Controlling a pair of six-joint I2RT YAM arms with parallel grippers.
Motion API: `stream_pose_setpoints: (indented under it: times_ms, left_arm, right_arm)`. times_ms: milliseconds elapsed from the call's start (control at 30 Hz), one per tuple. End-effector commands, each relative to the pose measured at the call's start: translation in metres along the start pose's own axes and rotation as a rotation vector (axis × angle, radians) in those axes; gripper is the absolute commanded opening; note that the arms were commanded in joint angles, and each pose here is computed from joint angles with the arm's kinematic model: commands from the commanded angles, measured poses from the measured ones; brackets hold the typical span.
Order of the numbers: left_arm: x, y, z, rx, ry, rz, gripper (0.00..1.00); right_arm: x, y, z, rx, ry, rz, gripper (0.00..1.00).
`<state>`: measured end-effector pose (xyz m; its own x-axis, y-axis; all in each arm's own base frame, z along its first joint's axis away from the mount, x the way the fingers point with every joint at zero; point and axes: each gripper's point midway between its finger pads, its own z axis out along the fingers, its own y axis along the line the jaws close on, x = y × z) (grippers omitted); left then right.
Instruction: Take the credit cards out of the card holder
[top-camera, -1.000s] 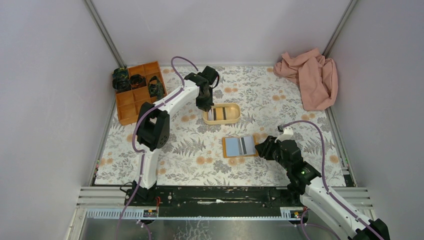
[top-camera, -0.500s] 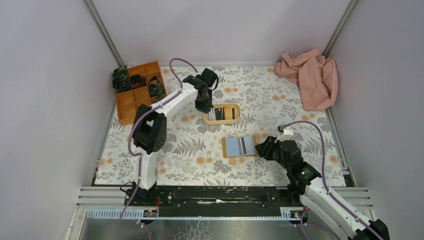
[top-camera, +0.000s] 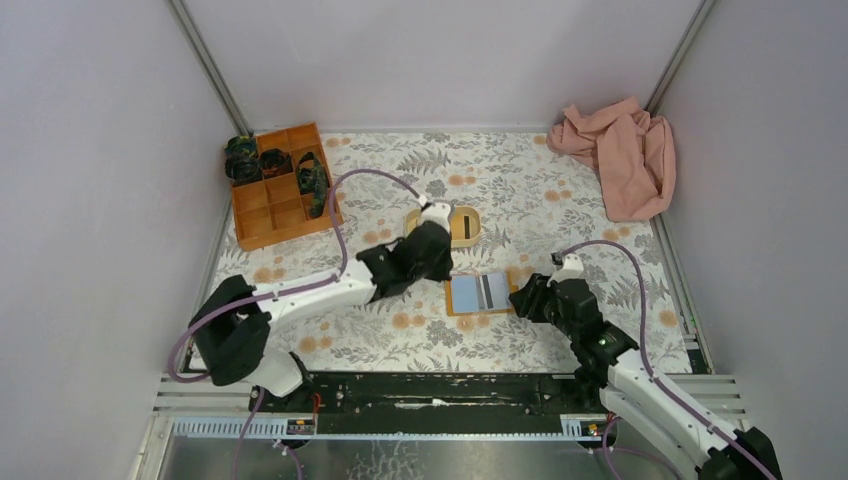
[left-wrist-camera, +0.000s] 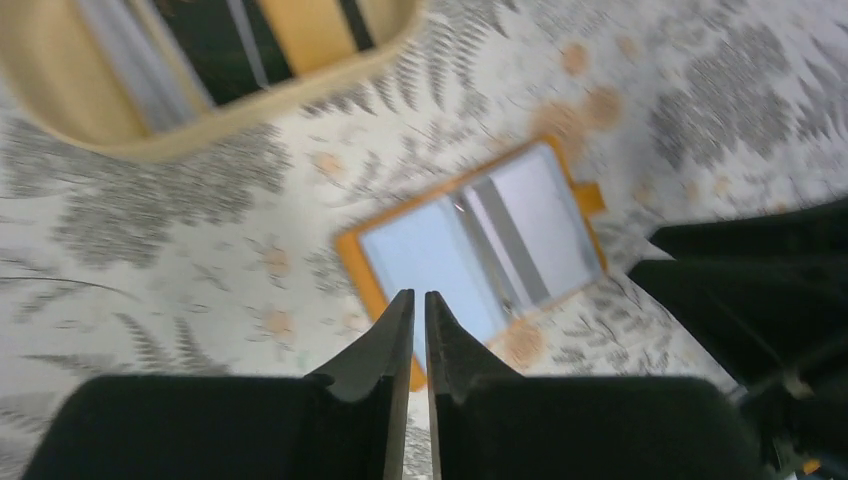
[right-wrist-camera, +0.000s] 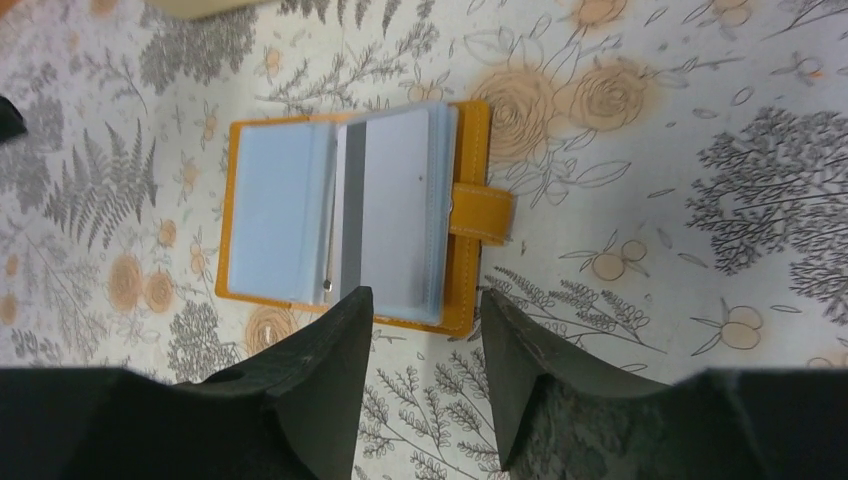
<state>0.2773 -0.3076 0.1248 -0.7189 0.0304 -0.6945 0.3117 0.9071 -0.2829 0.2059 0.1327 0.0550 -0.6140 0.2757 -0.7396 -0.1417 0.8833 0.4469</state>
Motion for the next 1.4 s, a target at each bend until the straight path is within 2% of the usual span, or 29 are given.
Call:
stream_pose_setpoints:
  times_ms: [0, 67, 200, 233, 300, 367, 533, 667, 733, 833, 867, 967, 1000, 1167, 1367]
  left_arm:
    - [0.013, -0.028, 0.008, 0.098, -0.209, -0.081, 0.13]
    - [0.022, -0.043, 0.012, 0.182, -0.264, -0.107, 0.11]
    - [0.039, -0.057, 0.027, 0.235, -0.274, -0.113, 0.04]
    - [0.039, -0.062, 0.031, 0.248, -0.272, -0.111, 0.01]
    - [0.039, -0.073, 0.036, 0.283, -0.275, -0.112, 0.0]
    - [0.035, -0.085, 0.037, 0.327, -0.285, -0.121, 0.0]
    - [0.035, -0.096, 0.044, 0.374, -0.291, -0.147, 0.0]
    - [0.043, -0.097, 0.057, 0.368, -0.271, -0.167, 0.01]
    - [0.049, -0.095, 0.064, 0.361, -0.257, -0.18, 0.1]
    - [0.056, -0.093, 0.067, 0.382, -0.246, -0.216, 0.17]
    - [0.058, -0.092, 0.067, 0.393, -0.242, -0.238, 0.22]
    - [0.061, -0.078, 0.069, 0.411, -0.236, -0.335, 0.53]
    - [0.061, -0.075, 0.069, 0.428, -0.231, -0.35, 0.56]
    - [0.069, -0.065, 0.077, 0.402, -0.198, -0.368, 0.53]
    - [0.075, -0.065, 0.086, 0.382, -0.167, -0.359, 0.49]
  right_arm:
    - [-0.014, 0.025, 0.002, -0.097, -0.002, -0.047, 0.52]
    - [-0.013, 0.026, 0.004, -0.101, 0.015, -0.06, 0.53]
    - [-0.019, 0.023, 0.008, -0.066, 0.007, -0.071, 0.53]
    - [-0.022, 0.022, 0.01, -0.051, 0.001, -0.068, 0.48]
    - [-0.027, 0.018, 0.013, -0.016, -0.008, -0.063, 0.27]
    - [-0.028, 0.017, 0.017, 0.001, 0.002, -0.068, 0.16]
    - [-0.019, 0.014, 0.025, 0.013, 0.038, -0.065, 0.13]
    - [-0.009, 0.011, 0.028, 0.005, 0.06, -0.069, 0.13]
    - [-0.007, 0.011, 0.029, -0.001, 0.065, -0.068, 0.13]
    - [-0.004, 0.012, 0.03, -0.005, 0.076, -0.068, 0.13]
    - [-0.004, 0.012, 0.03, -0.005, 0.075, -0.067, 0.14]
    - [-0.006, 0.011, 0.028, -0.003, 0.06, -0.066, 0.15]
    - [-0.007, 0.011, 0.028, -0.005, 0.055, -0.066, 0.17]
    - [-0.012, 0.012, 0.025, -0.011, 0.025, -0.069, 0.33]
    - [-0.016, 0.015, 0.023, -0.033, 0.002, -0.075, 0.37]
